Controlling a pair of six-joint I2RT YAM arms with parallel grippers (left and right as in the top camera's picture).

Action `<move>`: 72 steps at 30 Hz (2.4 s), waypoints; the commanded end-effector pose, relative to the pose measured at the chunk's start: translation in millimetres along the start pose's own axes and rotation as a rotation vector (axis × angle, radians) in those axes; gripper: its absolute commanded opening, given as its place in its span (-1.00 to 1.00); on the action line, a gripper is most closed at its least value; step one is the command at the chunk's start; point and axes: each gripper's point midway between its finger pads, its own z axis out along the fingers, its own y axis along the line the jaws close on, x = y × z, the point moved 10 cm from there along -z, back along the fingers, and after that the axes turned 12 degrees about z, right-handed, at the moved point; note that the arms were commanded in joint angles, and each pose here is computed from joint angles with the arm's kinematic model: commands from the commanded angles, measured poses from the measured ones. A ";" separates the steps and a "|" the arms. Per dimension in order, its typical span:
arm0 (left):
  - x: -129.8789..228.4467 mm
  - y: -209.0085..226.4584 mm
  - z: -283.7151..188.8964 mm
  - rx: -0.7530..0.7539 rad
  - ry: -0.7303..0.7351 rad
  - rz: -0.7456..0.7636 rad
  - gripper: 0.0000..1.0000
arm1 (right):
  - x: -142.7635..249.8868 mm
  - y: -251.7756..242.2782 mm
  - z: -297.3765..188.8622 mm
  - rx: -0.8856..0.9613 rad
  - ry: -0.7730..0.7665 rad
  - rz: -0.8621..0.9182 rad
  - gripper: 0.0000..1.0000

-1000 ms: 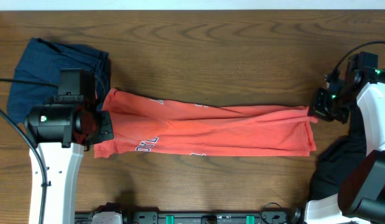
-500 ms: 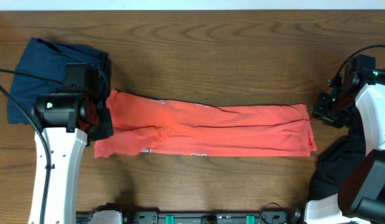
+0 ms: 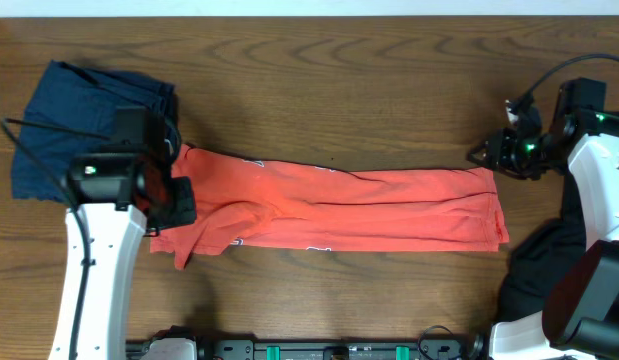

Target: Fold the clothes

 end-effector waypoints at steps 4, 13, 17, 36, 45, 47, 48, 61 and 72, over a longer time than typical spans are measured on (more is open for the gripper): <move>17.6 -4.0 66.6 0.054 0.110 -0.163 -0.12 | 7.3 18.2 10.8 -0.060 0.048 -0.079 -0.20; 40.8 -24.8 124.3 0.264 0.165 -0.212 -0.24 | 5.9 18.3 15.4 0.045 0.024 -0.085 -0.17; 43.6 -22.3 143.1 0.214 0.114 -0.207 -0.24 | 5.1 18.5 15.4 0.044 0.019 -0.074 -0.17; 50.9 -28.0 170.8 0.264 0.129 -0.206 -0.87 | 4.5 18.3 15.3 0.046 0.014 -0.075 -0.24; 45.3 -31.2 141.8 0.330 0.235 -0.230 -0.88 | 4.1 18.4 15.4 0.046 0.012 -0.076 -0.24; 35.8 -30.1 130.9 0.332 0.217 -0.228 -0.88 | 3.9 18.5 15.4 0.046 0.010 -0.077 -0.24; 31.3 -29.7 126.6 0.333 0.202 -0.226 -0.88 | 3.7 18.5 15.4 0.046 0.009 -0.078 -0.24; -27.4 -56.0 110.3 0.367 -0.180 -0.009 -0.88 | 2.0 19.0 15.4 0.043 -0.002 -0.084 -0.24; -45.3 -85.9 117.9 0.295 -0.316 0.159 -0.29 | 2.1 19.0 15.4 0.043 -0.001 -0.083 -0.24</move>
